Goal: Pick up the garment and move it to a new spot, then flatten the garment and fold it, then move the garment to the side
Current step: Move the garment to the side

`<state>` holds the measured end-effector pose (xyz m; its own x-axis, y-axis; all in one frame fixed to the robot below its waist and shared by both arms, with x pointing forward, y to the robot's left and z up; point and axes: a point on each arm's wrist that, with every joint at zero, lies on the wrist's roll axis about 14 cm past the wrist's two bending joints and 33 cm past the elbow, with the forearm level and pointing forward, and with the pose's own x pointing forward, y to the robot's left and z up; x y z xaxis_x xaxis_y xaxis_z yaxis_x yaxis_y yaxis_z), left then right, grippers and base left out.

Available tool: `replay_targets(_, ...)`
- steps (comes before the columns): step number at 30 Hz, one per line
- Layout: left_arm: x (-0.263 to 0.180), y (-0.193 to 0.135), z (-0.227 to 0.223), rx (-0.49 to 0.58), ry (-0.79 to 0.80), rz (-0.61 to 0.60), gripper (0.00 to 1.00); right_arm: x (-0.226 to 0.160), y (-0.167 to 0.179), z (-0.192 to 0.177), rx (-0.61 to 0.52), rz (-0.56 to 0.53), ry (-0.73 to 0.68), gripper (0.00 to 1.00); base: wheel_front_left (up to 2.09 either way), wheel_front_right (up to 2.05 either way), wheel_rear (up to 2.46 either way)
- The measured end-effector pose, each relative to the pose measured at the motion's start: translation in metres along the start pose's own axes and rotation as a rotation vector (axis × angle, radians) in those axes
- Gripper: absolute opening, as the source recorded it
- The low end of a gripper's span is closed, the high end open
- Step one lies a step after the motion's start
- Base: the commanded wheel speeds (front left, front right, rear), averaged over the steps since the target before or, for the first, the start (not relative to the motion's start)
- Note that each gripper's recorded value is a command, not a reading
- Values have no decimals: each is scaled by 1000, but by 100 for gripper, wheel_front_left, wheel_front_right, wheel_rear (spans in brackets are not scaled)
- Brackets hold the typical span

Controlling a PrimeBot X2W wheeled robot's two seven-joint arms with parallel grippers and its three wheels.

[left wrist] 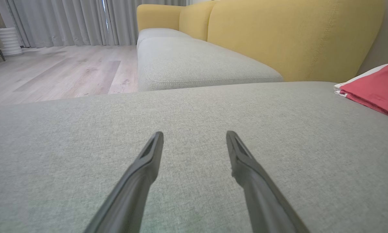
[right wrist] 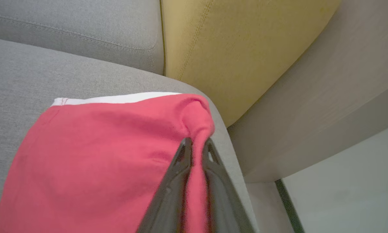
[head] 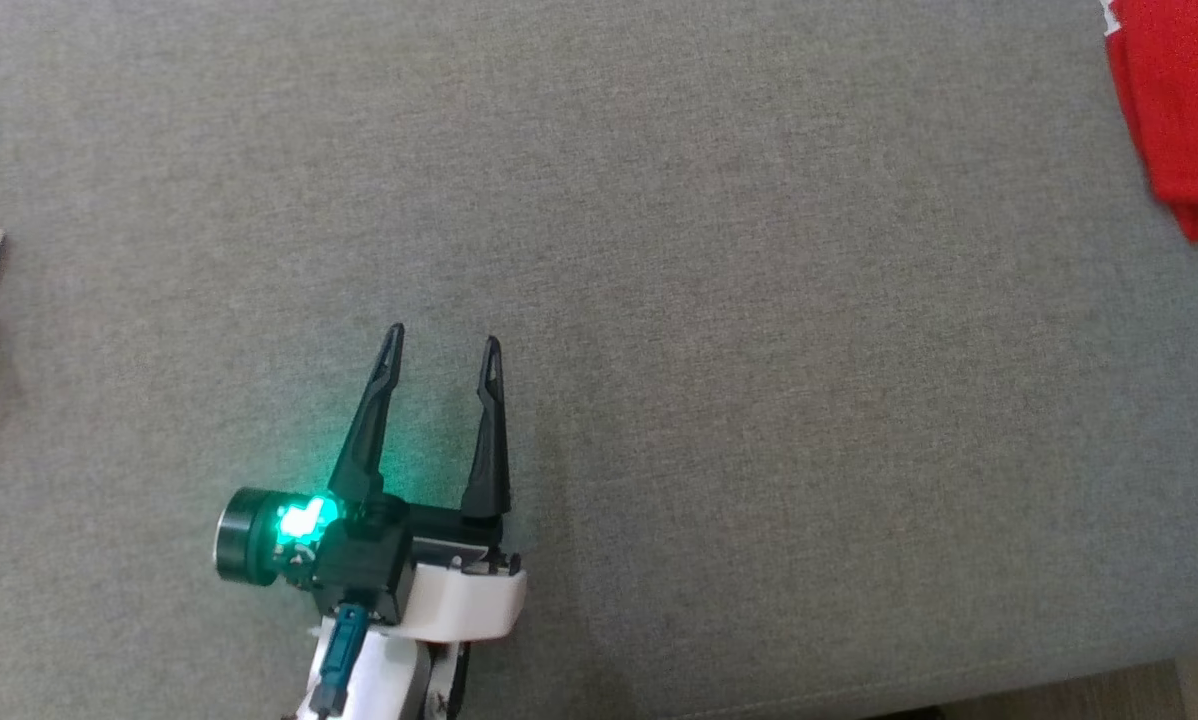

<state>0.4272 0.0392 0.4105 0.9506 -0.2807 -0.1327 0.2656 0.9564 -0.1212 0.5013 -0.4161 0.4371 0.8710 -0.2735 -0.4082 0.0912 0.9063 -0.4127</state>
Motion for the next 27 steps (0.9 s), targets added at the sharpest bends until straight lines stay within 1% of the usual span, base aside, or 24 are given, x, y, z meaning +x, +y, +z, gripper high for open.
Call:
replay_targets(3,-2,-2,4,-3,-8,-3,100,-2,-7,13,-77,-22,-62,100,0,0,0)
replay_targets(5,-4,-3,8,-1,-17,-3,100,-3,-7,25,-93,-35,-116,100,0,0,0)
replay_targets(7,-6,-1,15,1,-31,8,100,-6,1,40,-86,-36,-187,100,0,0,0)
replay_targets(9,-9,-1,22,7,-48,12,100,-11,21,53,-43,-11,-252,100,0,0,0)
replay_targets(11,-14,-1,30,7,-64,19,100,-20,54,59,5,46,-293,100,0,0,0)
replay_targets(14,-27,1,39,9,-81,38,100,-44,107,52,92,152,-312,100,0,0,0)
replay_targets(16,-38,2,42,10,-85,55,100,-62,129,47,160,199,-316,100,0,0,0)
replay_targets(22,-71,10,57,2,-118,108,100,-124,180,60,355,313,-400,100,0,0,0)
replay_targets(25,-89,15,62,-8,-137,139,100,-158,202,57,434,360,-417,100,0,0,0)
replay_targets(27,-101,21,67,-10,-155,168,100,-179,212,52,464,380,-422,100,0,0,0)
